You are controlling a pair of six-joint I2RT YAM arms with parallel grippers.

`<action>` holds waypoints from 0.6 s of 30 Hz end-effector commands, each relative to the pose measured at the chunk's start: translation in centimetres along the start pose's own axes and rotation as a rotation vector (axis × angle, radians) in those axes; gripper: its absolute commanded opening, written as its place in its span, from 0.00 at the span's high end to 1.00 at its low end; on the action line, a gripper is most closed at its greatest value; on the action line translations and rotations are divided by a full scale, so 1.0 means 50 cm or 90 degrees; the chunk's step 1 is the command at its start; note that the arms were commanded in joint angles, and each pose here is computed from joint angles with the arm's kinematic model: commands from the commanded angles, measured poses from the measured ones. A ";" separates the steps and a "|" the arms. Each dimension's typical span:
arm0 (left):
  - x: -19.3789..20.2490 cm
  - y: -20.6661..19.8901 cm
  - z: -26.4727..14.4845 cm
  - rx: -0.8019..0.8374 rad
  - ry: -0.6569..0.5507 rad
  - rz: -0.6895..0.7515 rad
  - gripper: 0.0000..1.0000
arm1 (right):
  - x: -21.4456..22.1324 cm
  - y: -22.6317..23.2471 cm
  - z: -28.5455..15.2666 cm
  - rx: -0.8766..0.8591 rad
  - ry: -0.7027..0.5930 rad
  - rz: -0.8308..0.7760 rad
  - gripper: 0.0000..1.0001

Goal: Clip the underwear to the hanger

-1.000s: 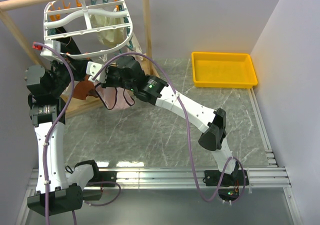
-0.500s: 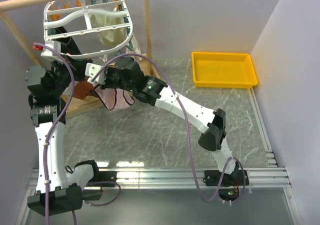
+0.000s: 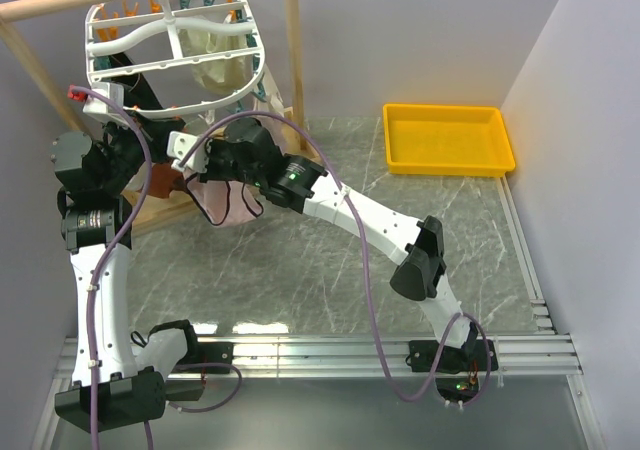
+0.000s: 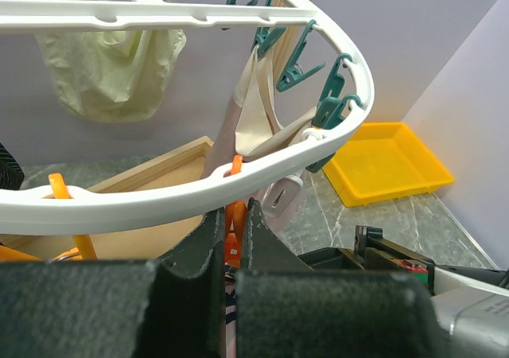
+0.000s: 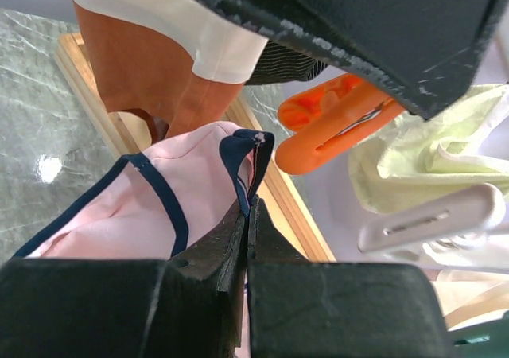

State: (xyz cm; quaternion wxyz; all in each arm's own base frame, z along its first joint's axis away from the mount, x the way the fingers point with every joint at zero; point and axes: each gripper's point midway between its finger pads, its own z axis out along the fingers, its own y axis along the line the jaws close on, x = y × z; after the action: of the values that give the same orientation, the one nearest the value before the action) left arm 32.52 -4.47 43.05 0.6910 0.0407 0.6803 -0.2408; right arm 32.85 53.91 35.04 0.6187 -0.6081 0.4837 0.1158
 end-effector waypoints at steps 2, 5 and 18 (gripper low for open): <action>0.051 -0.027 -0.021 0.040 0.060 -0.012 0.99 | -0.061 -0.048 -0.017 0.042 -0.049 0.010 1.00; 0.051 -0.025 -0.020 0.038 0.061 -0.010 1.00 | -0.067 -0.058 -0.022 0.048 -0.055 0.011 1.00; 0.055 -0.016 -0.016 0.029 0.064 -0.005 1.00 | -0.090 -0.083 -0.042 0.067 -0.071 0.013 1.00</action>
State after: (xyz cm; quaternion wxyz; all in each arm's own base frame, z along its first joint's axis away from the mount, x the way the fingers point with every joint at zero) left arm 32.56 -4.34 42.92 0.6936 0.0511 0.6810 -0.2292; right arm 32.92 54.07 35.70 0.6251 -0.6001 0.4843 0.1212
